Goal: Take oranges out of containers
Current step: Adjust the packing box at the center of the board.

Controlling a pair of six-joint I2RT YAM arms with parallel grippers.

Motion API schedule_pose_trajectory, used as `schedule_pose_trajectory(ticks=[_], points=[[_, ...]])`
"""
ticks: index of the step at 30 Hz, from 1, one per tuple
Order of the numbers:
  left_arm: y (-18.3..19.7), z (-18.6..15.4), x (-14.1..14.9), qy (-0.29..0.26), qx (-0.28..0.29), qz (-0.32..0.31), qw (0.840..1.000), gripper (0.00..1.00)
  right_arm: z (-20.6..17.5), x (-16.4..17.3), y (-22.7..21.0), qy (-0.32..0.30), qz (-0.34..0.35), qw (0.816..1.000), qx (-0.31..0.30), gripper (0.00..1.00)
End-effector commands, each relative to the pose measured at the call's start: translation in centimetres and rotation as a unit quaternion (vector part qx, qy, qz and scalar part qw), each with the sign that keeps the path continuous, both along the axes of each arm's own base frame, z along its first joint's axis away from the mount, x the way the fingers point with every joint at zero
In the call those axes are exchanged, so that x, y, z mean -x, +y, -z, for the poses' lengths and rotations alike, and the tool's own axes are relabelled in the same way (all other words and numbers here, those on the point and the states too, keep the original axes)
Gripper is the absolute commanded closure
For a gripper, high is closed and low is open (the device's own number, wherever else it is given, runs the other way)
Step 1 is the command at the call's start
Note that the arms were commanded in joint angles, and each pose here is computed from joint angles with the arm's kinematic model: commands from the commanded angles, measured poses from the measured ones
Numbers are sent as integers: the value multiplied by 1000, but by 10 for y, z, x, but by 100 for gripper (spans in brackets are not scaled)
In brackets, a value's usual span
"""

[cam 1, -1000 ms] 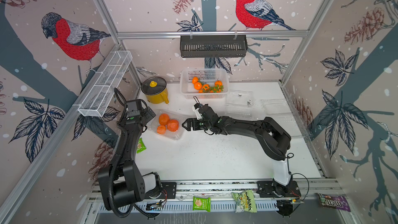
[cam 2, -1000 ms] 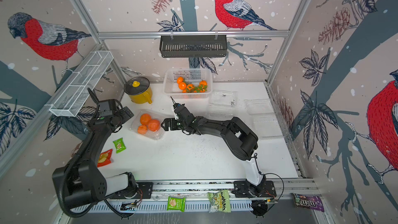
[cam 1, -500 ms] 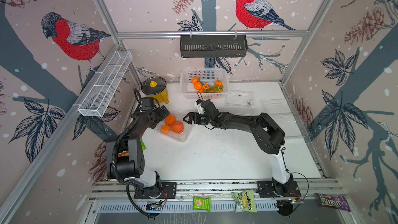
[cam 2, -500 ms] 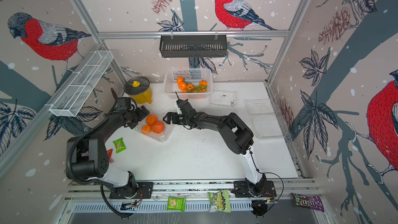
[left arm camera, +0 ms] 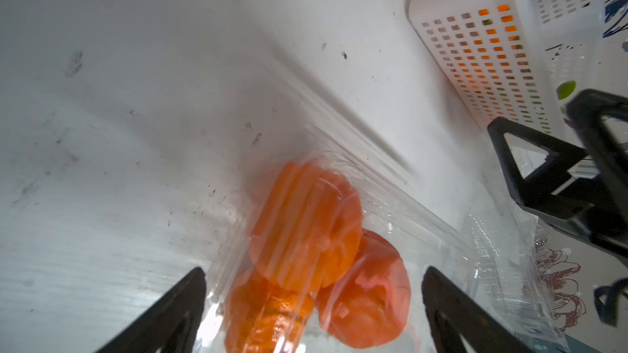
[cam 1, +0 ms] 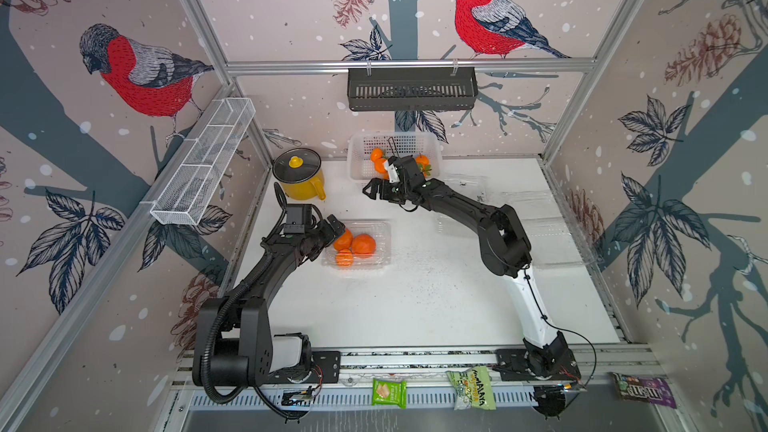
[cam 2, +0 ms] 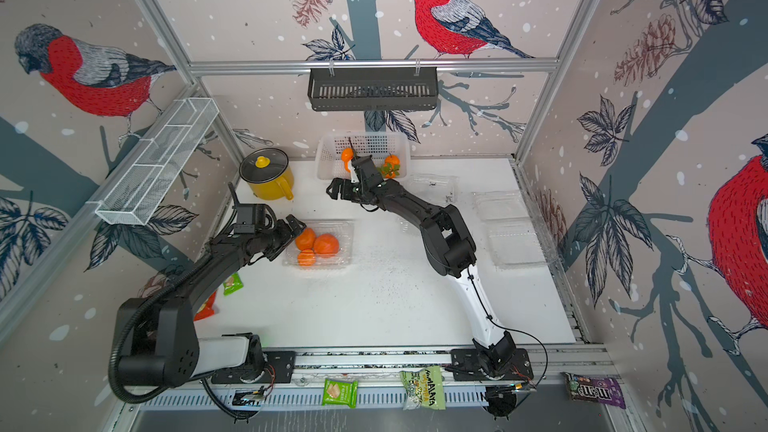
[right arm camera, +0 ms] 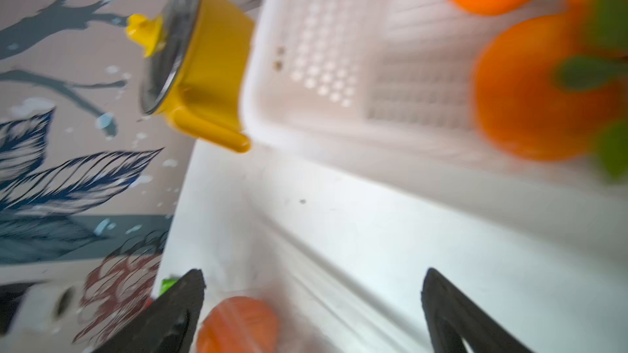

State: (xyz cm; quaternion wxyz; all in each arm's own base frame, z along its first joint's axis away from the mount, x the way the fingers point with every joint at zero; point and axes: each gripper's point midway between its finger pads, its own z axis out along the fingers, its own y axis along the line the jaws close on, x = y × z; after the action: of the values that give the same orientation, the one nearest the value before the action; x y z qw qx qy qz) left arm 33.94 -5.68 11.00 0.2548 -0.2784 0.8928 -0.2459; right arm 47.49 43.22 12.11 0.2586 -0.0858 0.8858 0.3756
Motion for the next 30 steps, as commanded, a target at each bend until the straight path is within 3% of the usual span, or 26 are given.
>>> schedule_pose_trajectory(ticks=[1,5,9,13,17,22,30], points=[[11,-17,4,-6,-50,11,999,2,-10,11,-31,-12,-4,999,43,0],[22,-48,5,-45,-94,13,994,2,-55,48,-55,-54,3,998,31,0],[-1,-67,-12,-94,-64,53,992,3,-55,111,-50,-35,10,999,-11,0],[-3,-36,-31,-32,-67,61,995,2,-22,175,-30,26,14,997,-67,0],[14,-13,-35,1,-82,34,996,2,6,210,-24,41,3,997,-58,0],[0,-3,-26,2,-49,46,998,2,0,206,-6,38,-27,994,-94,0],[-30,21,3,11,15,60,998,2,-9,110,3,41,-20,994,-102,0]])
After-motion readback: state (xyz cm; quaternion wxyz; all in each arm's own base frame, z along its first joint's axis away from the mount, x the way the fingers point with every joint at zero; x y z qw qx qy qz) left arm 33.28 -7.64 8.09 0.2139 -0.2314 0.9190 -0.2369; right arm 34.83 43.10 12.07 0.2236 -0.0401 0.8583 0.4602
